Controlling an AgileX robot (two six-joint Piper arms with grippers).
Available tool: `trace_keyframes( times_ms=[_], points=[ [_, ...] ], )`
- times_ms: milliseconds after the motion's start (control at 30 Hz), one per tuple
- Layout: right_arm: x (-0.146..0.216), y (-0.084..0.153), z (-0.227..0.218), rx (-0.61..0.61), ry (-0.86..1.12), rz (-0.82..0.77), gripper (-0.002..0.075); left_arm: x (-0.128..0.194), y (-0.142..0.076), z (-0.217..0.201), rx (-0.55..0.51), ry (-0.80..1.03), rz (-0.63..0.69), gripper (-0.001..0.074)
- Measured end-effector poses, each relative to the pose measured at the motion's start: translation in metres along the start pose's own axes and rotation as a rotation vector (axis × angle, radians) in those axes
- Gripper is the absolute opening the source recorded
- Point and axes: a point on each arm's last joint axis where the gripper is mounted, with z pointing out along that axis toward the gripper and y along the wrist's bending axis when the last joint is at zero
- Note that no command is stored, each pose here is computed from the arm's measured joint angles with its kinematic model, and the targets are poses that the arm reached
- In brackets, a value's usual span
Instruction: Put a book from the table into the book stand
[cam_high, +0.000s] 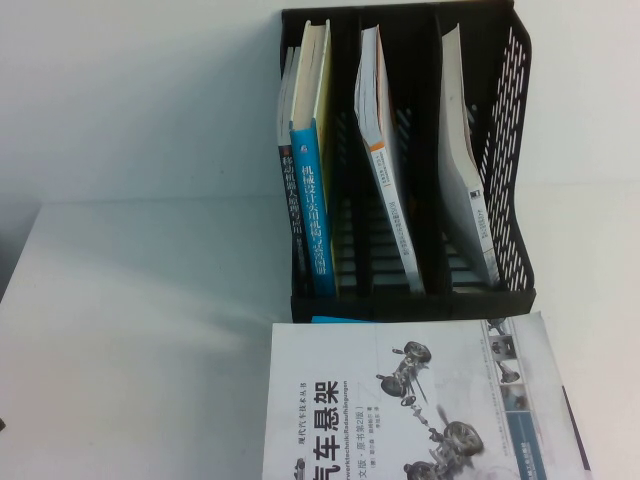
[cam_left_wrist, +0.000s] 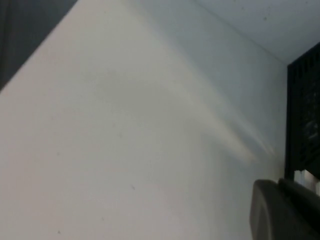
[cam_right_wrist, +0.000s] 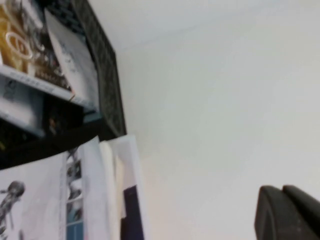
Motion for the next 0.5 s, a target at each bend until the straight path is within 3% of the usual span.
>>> trace_keyframes(
  times_ms=[167,367,500],
  points=[
    [0.005,0.004,0.005,-0.054,0.072,-0.067,-0.0003,0.003,-0.004,0.003,0.036,0.044,-0.056,-0.0004],
    [0.004,0.009,0.034,-0.067,0.234,-0.268,-0.0003,0.006,-0.010,0.015,0.081,0.106,0.106,-0.0004],
    [0.006,0.012,0.061,-0.051,0.375,-0.307,-0.0003,0.010,-0.017,0.025,0.139,0.176,0.175,-0.0004]
  ],
)
